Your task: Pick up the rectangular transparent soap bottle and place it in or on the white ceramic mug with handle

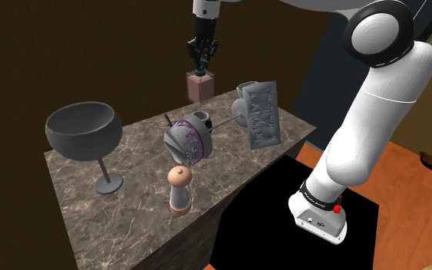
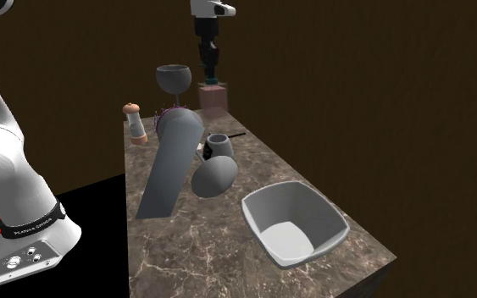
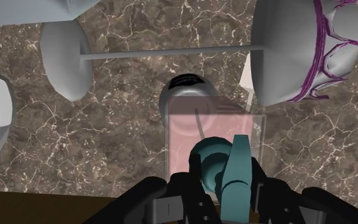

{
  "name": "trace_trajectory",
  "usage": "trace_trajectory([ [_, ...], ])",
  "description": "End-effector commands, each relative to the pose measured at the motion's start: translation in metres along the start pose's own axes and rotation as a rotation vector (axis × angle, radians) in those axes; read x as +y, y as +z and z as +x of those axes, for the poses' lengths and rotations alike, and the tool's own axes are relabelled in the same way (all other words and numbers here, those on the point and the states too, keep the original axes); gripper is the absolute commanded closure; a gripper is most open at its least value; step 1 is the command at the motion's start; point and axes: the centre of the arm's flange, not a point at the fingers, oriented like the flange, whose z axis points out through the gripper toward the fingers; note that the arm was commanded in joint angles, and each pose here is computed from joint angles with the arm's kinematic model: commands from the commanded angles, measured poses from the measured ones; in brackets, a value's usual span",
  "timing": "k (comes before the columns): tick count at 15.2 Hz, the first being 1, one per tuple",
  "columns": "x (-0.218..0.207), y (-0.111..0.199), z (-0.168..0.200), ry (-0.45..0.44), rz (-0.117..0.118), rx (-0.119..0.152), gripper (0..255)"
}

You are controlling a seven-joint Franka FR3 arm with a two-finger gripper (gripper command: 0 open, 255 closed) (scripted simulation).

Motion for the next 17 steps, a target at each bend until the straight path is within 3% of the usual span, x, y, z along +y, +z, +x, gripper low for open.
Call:
trace_trajectory([
  [1, 0.001, 0.011, 0.000, 0.000, 0.000, 0.001, 255],
  [17, 0.004, 0.091, -0.001, 0.000, 0.000, 0.001, 255],
])
